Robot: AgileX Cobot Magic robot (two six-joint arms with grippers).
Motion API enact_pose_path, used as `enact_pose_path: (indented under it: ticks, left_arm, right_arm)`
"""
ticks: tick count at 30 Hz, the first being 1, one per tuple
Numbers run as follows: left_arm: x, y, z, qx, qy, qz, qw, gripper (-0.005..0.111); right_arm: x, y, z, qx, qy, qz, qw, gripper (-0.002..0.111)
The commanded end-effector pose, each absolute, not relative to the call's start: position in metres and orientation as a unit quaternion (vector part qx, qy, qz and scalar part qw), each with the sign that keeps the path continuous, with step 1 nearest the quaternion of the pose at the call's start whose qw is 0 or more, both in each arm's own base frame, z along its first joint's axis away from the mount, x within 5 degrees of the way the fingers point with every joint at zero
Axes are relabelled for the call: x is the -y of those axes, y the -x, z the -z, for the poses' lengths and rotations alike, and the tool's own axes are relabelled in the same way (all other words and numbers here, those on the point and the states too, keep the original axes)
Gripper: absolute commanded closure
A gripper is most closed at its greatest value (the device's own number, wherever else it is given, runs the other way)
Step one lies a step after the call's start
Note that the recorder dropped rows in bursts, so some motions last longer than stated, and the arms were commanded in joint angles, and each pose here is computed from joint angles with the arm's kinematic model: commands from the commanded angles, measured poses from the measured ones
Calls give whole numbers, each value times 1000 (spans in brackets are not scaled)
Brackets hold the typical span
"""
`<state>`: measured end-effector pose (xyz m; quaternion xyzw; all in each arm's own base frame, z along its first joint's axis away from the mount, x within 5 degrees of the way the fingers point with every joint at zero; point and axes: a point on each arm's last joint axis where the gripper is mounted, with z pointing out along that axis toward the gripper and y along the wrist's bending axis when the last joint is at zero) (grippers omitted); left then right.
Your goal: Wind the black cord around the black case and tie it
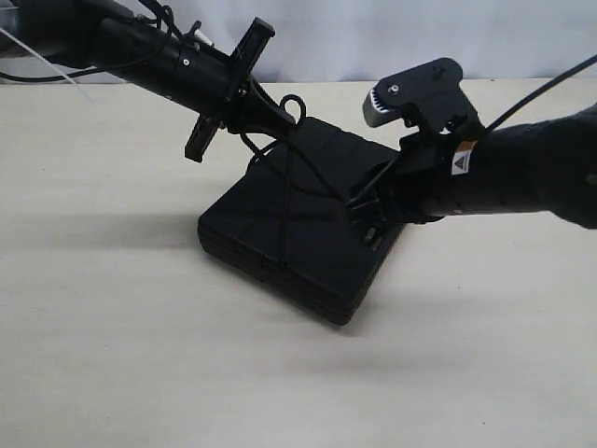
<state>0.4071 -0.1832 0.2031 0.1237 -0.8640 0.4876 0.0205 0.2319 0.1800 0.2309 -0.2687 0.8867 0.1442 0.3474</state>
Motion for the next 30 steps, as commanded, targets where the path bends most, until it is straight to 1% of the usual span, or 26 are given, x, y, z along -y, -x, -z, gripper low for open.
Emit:
enact_pose_path:
  ticks: [1,8,13,15,19,21,23,26,28,30]
  left_arm:
    - [187,-405,-208,863,-118,-491,15,107]
    - [187,-405,-208,863,-118,-491,15,107]
    - [187,-405,-208,863,-118,-492,15,107]
    - [187,-405,-208,863,-118,-492,16,107]
    - [187,-405,-208,863,-118,-491,15,107]
    - [187,-405,-208,863,-118,-491,15,107]
    - [186,-406,-208,863,-119,-491,13,107]
    - [186,-407,-208,864,-121,-489,9,107]
    - [186,-407,-207,864,-121,-488,8,107]
    - [186,-407,-207,864,-121,-488,8,107]
  right_arm:
    - [-176,-231,-233,-888,279,-183,316,104]
    - [-179,-226,-231,-868,327,-250,279,104]
    - [-195,-224,-207,-843,377,-312,224,104]
    - [-199,-231,-200,-851,345,-324,228,104]
    - [-195,-250,-193,-886,235,-292,273,104]
    - [-196,-251,-192,-890,222,-290,274,104]
    - [-201,-247,-192,-886,235,-291,272,104]
    - [-213,-238,-192,-880,261,-285,278,94]
    - [-216,-236,-192,-879,264,-274,287,85]
    - [-221,-235,-192,-881,257,-261,301,73]
